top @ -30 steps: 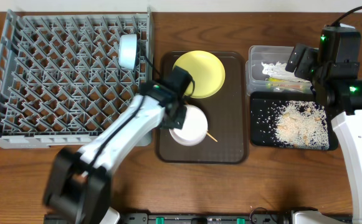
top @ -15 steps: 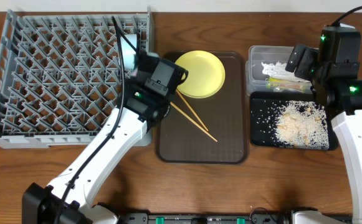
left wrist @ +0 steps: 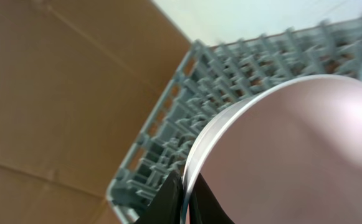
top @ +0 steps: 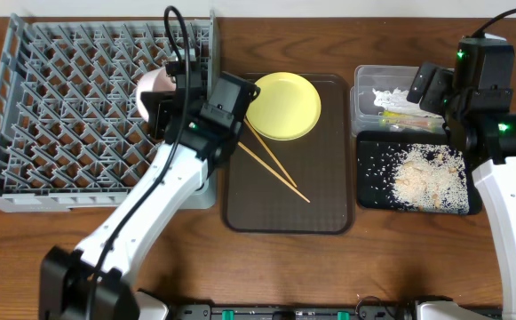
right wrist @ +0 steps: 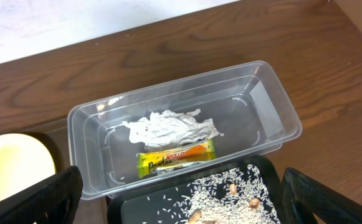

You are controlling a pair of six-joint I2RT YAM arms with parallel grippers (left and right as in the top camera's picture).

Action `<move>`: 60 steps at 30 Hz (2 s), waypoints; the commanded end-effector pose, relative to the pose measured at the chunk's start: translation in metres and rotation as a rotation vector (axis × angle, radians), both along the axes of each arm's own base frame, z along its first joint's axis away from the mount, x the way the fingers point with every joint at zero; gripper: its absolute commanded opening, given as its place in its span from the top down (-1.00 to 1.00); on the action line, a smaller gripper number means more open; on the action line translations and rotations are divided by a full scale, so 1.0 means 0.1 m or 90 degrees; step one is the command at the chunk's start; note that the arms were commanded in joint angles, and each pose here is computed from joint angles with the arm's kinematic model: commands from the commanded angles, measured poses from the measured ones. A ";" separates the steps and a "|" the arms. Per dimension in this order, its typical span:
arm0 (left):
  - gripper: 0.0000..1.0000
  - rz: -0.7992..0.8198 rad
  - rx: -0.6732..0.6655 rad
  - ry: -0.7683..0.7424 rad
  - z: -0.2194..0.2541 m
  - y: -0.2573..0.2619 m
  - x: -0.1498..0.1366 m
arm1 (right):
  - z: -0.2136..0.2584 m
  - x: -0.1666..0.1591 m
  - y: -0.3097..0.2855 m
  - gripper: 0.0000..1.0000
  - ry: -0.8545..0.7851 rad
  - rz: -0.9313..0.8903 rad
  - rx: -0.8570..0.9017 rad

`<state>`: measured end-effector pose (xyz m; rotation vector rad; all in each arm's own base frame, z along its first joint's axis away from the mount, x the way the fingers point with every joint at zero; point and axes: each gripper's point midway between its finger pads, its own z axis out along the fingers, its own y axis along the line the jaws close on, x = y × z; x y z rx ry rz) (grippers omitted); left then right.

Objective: Sort waste into correct bins and load items into the dishwasher
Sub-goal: 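Lower the pink-white bowl into the rack and open the left gripper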

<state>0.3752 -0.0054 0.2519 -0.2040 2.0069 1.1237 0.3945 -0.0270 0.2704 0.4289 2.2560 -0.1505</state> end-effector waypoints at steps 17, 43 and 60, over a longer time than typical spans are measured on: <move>0.85 0.077 0.124 0.112 -0.56 0.31 0.22 | 0.03 -0.01 -0.07 -0.99 -0.007 -0.019 -0.002; 0.85 0.041 0.137 0.126 -0.77 0.12 0.13 | 0.03 -0.01 -0.07 -0.99 -0.007 -0.019 -0.002; 0.85 0.103 0.194 0.019 -0.48 0.18 0.10 | 0.03 -0.01 -0.07 -0.99 -0.007 -0.019 -0.002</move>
